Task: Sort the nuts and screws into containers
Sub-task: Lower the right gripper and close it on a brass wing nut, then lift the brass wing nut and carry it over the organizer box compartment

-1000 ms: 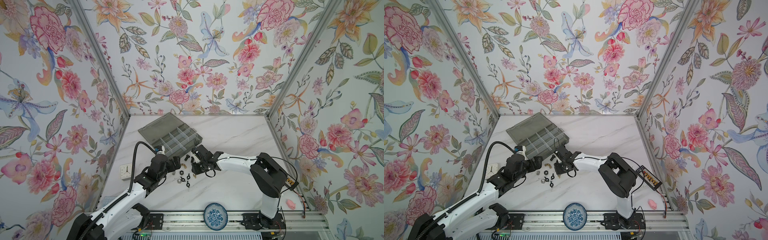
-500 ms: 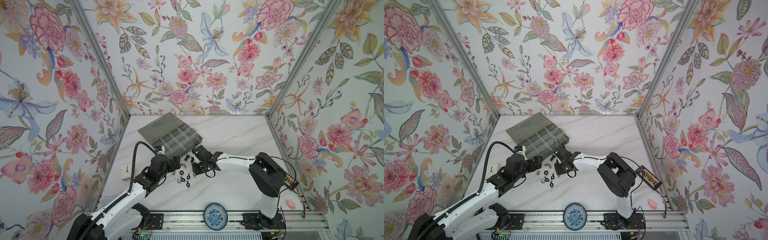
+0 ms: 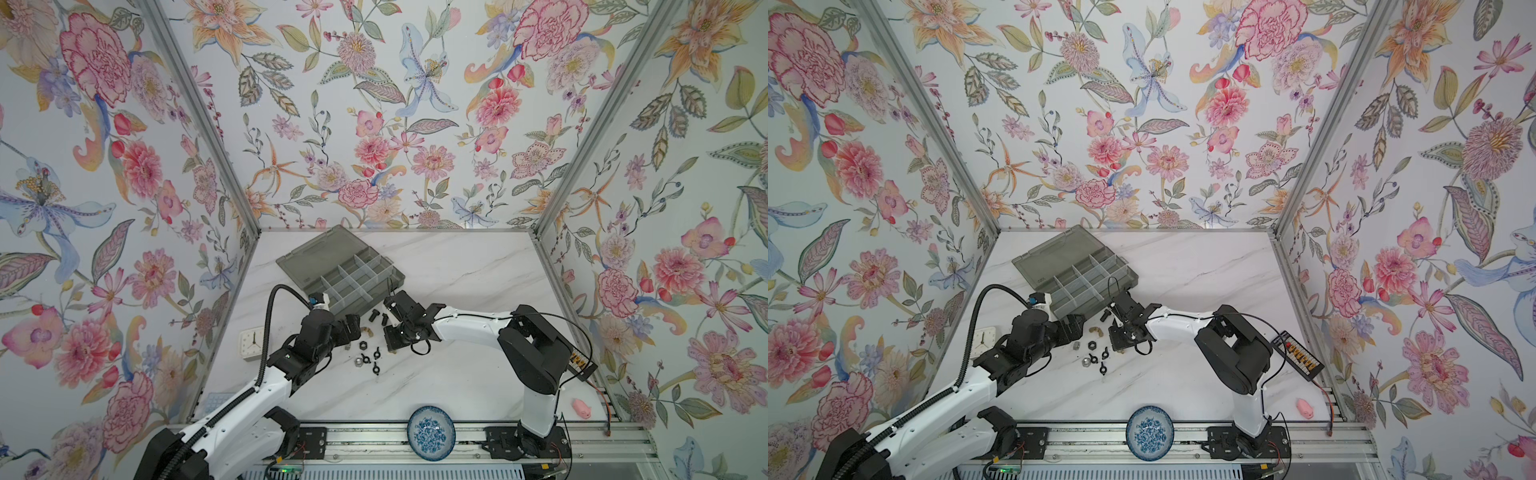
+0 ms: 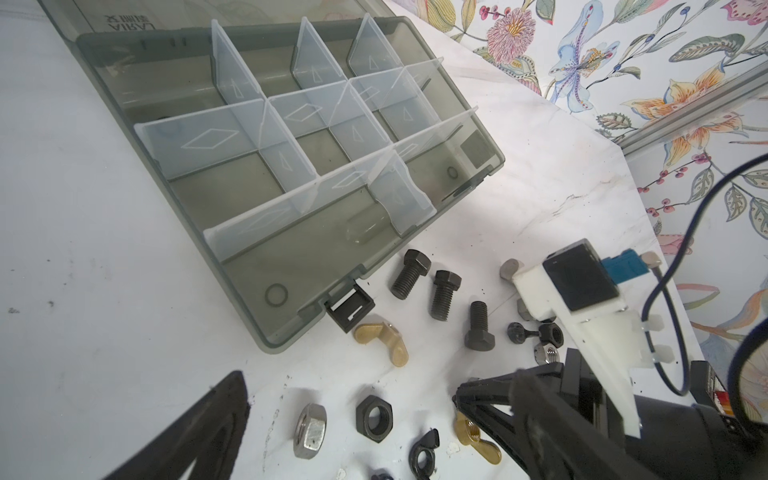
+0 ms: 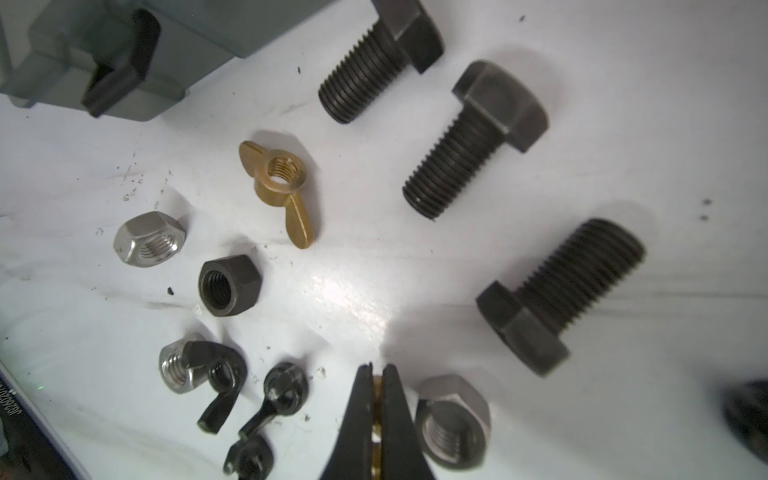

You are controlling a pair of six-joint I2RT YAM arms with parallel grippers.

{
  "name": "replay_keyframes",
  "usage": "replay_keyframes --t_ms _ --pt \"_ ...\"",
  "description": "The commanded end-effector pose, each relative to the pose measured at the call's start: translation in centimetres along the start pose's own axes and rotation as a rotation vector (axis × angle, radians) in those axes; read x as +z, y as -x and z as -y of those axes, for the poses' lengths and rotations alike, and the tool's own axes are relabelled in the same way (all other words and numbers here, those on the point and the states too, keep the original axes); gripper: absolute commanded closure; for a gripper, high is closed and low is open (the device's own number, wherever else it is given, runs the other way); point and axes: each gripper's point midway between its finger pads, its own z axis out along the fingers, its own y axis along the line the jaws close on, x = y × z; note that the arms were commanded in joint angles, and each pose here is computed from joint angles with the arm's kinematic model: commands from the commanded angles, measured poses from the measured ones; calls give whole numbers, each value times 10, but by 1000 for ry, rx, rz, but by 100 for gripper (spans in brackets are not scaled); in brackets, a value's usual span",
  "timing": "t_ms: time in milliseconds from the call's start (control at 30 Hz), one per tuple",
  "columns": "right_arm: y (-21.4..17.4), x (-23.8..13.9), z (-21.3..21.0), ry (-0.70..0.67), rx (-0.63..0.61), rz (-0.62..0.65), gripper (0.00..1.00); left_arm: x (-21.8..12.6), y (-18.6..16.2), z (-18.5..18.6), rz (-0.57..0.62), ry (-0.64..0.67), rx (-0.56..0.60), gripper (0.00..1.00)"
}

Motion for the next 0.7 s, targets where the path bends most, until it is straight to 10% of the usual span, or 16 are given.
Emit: replay_keyframes --t_ms 0,667 --pt "9 -9 -11 31 -81 26 100 -7 5 -4 19 -4 10 1" --pt "139 -91 -114 322 -447 468 100 -32 42 -11 104 -80 -17 1"
